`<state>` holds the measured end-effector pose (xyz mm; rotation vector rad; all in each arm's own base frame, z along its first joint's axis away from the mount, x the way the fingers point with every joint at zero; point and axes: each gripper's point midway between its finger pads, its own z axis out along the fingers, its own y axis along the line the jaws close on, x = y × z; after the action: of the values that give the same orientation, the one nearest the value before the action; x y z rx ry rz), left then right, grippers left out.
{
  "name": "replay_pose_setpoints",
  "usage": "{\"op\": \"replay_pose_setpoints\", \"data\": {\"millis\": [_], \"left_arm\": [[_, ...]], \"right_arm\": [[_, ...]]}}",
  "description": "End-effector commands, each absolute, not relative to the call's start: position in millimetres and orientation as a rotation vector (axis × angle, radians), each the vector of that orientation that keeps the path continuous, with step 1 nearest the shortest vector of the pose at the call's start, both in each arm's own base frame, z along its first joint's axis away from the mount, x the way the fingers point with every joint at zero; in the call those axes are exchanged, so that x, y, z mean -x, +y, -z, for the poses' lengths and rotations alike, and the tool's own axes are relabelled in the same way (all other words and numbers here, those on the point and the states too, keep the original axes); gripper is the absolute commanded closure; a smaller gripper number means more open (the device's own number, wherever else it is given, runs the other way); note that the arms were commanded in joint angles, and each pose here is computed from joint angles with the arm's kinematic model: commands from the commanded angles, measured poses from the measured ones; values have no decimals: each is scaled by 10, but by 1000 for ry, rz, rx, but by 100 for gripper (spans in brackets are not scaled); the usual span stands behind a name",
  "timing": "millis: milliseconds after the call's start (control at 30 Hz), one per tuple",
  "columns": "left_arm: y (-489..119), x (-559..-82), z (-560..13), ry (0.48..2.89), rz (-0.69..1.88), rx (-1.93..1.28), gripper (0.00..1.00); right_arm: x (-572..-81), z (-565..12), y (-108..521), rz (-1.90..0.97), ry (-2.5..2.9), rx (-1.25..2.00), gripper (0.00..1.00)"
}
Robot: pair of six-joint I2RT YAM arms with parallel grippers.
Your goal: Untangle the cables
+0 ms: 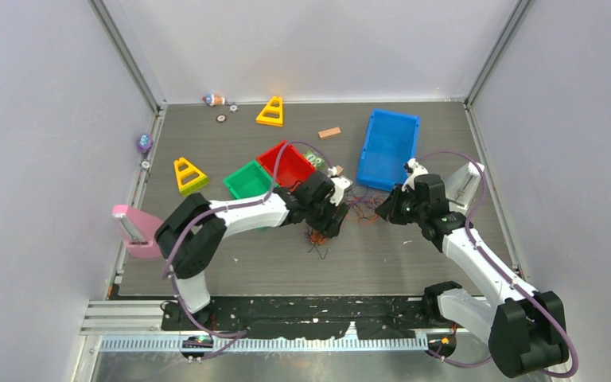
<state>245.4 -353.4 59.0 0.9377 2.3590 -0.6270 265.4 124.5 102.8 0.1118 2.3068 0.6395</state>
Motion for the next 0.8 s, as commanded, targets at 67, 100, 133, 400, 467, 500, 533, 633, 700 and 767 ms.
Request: {"op": "replay_pose_setpoints", "data": {"millis": [67,100,133,400,467,500,533,633,700,767], "left_arm": [[-3677,-2504,-470,2417,644,-901,61],[-3653,-2512,-450,2425,631,-894,80],[-3626,-2518,-458,2423,625,-881,97],[-3302,-2504,-1123,2206,1085,-605,100],[-3119,-2490,-1177,2196,1132,-543,100],[-3015,-2502,-1198,2191,1131,-509,100],[-2920,-2499,-1208,2188,1125,-483,100],[-2605,-2506,-1213,2173,1107,-363,100],[-2374,-2550,-1208,2155,1108,-233,100],[-2154,-2601,-1214,2121,1107,-116,100]], "right_arm": [[-2772,-1230,1300,-668,2232,-99,95],[-2779,-1225,1281,-656,2232,-114,94],[-2765,-1194,1259,-645,2243,-129,94],[-2729,-862,583,-208,2309,-443,95],[-2694,-816,425,-115,2312,-519,95],[-2686,-805,383,-95,2308,-552,95],[-2658,-779,276,-43,2306,-594,95],[-2597,-740,87,22,2280,-712,95],[-2545,-715,-53,58,2254,-794,95],[-2478,-695,-193,97,2222,-874,95]]}}
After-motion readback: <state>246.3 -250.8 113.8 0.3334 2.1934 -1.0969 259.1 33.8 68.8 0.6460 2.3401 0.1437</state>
